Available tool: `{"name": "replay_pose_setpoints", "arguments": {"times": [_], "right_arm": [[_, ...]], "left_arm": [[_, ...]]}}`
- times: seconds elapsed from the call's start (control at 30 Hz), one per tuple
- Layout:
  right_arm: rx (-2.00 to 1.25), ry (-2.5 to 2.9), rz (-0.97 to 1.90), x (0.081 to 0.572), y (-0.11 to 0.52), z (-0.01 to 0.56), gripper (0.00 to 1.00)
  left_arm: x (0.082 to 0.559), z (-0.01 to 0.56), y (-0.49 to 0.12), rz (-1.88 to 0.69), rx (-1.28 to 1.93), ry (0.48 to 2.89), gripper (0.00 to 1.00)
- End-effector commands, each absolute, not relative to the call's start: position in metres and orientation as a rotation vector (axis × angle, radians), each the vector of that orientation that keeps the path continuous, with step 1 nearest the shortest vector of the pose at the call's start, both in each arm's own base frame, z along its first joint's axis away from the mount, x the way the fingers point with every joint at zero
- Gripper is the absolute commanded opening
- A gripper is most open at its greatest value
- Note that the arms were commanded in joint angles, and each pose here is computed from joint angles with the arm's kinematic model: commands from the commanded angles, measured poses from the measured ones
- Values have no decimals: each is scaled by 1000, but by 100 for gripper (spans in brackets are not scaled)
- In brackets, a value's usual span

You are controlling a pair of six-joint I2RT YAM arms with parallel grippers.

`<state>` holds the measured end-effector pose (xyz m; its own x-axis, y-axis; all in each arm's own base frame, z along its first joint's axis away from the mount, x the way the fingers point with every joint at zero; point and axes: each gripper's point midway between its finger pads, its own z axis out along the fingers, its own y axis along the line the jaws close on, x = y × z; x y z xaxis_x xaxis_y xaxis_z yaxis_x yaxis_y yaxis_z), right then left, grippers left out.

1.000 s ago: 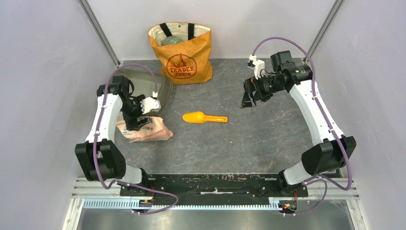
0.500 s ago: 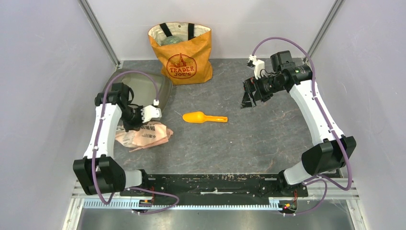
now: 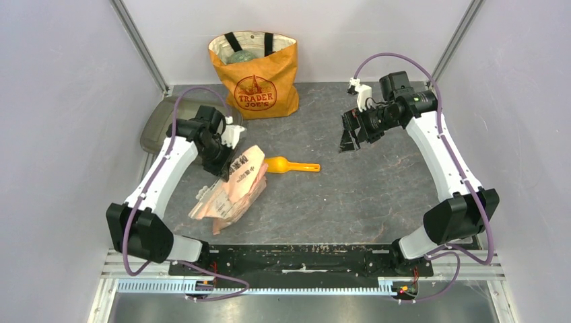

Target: Fill the litter box with clean litter

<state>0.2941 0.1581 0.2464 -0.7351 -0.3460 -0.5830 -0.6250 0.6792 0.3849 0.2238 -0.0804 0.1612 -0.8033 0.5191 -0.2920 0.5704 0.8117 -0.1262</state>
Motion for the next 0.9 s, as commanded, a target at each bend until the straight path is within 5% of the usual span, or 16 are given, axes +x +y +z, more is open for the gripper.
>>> {"name": "replay_pose_setpoints", "arguments": {"times": [0.0, 0.5, 0.87], "right_arm": [[-744, 2397, 758, 297, 150, 257, 99], [-602, 2438, 722, 299, 107, 256, 99], [-371, 2516, 720, 292, 46, 247, 99]], "left_arm": [[282, 208, -107, -356, 226, 2636, 2], [358, 211, -255, -589, 98, 2501, 2], [346, 211, -421, -985, 134, 2524, 2]]}}
